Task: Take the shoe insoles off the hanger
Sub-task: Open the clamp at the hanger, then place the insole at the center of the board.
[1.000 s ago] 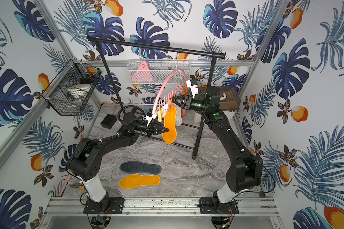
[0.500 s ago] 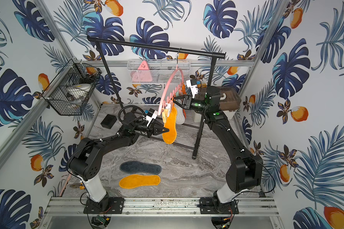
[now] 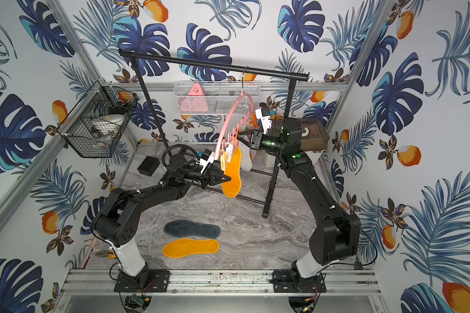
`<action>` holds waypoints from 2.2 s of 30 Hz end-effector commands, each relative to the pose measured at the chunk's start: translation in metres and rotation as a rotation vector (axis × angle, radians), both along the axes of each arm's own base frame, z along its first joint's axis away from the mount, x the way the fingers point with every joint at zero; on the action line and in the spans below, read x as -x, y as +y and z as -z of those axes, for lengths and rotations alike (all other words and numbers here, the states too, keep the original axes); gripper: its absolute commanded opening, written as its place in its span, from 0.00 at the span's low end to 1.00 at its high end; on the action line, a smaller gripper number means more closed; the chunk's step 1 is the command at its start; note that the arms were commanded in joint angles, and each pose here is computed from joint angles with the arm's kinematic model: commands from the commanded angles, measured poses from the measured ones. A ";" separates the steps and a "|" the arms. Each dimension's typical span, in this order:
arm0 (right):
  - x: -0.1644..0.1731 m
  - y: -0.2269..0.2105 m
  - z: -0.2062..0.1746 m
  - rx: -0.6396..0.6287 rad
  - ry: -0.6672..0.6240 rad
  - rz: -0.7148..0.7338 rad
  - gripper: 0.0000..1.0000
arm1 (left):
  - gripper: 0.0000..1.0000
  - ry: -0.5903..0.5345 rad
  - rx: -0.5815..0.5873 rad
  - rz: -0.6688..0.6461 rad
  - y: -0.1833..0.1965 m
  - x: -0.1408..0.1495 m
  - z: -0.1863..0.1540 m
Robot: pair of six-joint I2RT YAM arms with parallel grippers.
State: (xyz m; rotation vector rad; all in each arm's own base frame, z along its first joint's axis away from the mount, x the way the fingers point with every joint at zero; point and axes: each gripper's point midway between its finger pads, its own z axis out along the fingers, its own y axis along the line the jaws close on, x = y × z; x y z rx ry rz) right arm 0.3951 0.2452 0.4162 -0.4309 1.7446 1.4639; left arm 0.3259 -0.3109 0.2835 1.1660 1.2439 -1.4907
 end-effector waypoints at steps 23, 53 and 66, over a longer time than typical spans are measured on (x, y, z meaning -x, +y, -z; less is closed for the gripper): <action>0.001 -0.004 0.009 0.036 -0.029 0.032 0.44 | 0.07 -0.105 -0.517 -0.039 0.033 0.065 0.096; 0.077 -0.053 0.046 0.261 -0.133 0.241 0.59 | 0.10 -0.181 -1.035 -0.323 0.162 0.060 0.141; 0.129 -0.062 0.061 0.236 -0.185 0.244 0.59 | 0.10 -0.327 -1.269 -0.370 0.199 0.039 0.162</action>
